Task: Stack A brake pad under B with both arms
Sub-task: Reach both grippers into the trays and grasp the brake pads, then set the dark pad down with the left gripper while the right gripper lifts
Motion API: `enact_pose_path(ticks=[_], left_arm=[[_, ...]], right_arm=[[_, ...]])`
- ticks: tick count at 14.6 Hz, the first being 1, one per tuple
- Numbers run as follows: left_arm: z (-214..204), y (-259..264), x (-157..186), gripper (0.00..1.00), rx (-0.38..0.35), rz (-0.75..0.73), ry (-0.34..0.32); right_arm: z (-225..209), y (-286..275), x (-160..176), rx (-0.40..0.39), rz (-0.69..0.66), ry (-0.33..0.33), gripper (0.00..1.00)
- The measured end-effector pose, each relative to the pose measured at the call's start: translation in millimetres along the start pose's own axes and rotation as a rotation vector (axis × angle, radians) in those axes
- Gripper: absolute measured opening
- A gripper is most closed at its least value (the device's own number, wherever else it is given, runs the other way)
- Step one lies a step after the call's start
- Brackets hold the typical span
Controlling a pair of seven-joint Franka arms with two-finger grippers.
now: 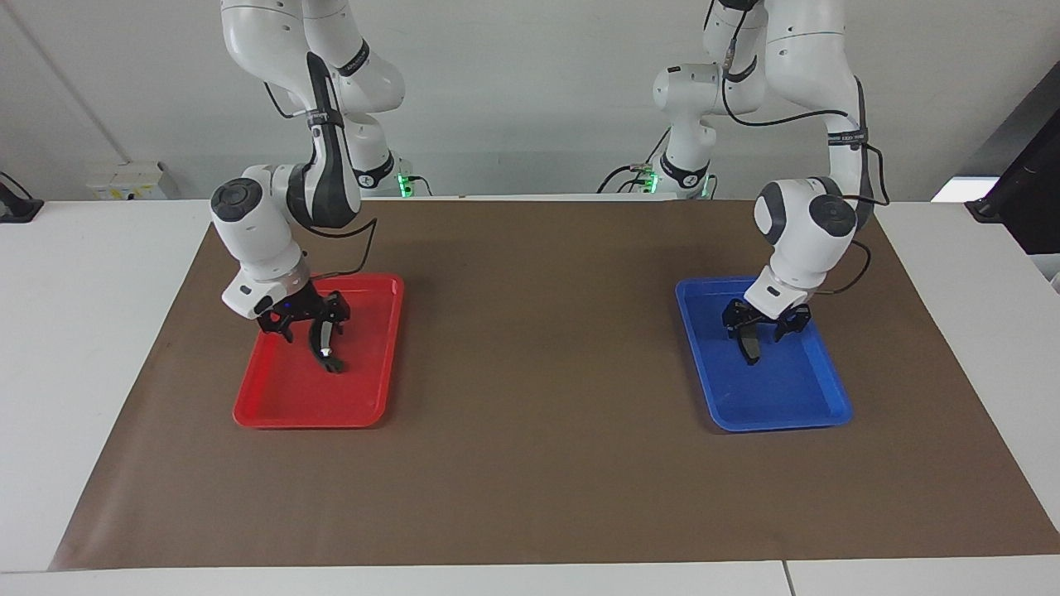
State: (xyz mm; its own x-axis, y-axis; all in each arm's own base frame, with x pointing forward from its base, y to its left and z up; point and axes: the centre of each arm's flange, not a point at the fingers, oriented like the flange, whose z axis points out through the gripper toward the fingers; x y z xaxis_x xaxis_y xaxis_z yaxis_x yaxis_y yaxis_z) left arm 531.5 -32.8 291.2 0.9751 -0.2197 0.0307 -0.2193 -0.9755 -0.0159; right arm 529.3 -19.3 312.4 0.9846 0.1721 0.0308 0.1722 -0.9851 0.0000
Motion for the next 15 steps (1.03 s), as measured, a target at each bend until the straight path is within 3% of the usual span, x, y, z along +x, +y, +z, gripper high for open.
enact_pose_path(ticks=[2,4,7,10,11,14,15], left_arm=[[-3,3,2,0.61,0.001,0.005,0.009],[-10,4,4,0.43,0.002,0.005,0.022],[-15,3,6,0.41,0.001,0.003,0.02],[-48,5,26,0.41,-0.005,-0.008,-0.019],[-63,10,34,0.41,-0.006,-0.018,-0.024],[-100,41,50,0.41,-0.006,-0.051,-0.026],[-106,59,54,0.41,-0.006,-0.064,-0.018]], right_arm=[[9,0,-2,0.003,-0.003,-0.017,0.99],[11,0,-2,0.004,-0.003,-0.021,0.97],[16,-2,-7,0.006,-0.004,-0.033,0.94],[22,-4,-12,0.009,-0.007,-0.046,0.89],[23,-4,-12,0.01,-0.007,-0.048,0.82],[21,-3,-12,0.008,-0.005,-0.04,0.47],[21,-3,-11,0.007,-0.003,-0.039,0.44]])
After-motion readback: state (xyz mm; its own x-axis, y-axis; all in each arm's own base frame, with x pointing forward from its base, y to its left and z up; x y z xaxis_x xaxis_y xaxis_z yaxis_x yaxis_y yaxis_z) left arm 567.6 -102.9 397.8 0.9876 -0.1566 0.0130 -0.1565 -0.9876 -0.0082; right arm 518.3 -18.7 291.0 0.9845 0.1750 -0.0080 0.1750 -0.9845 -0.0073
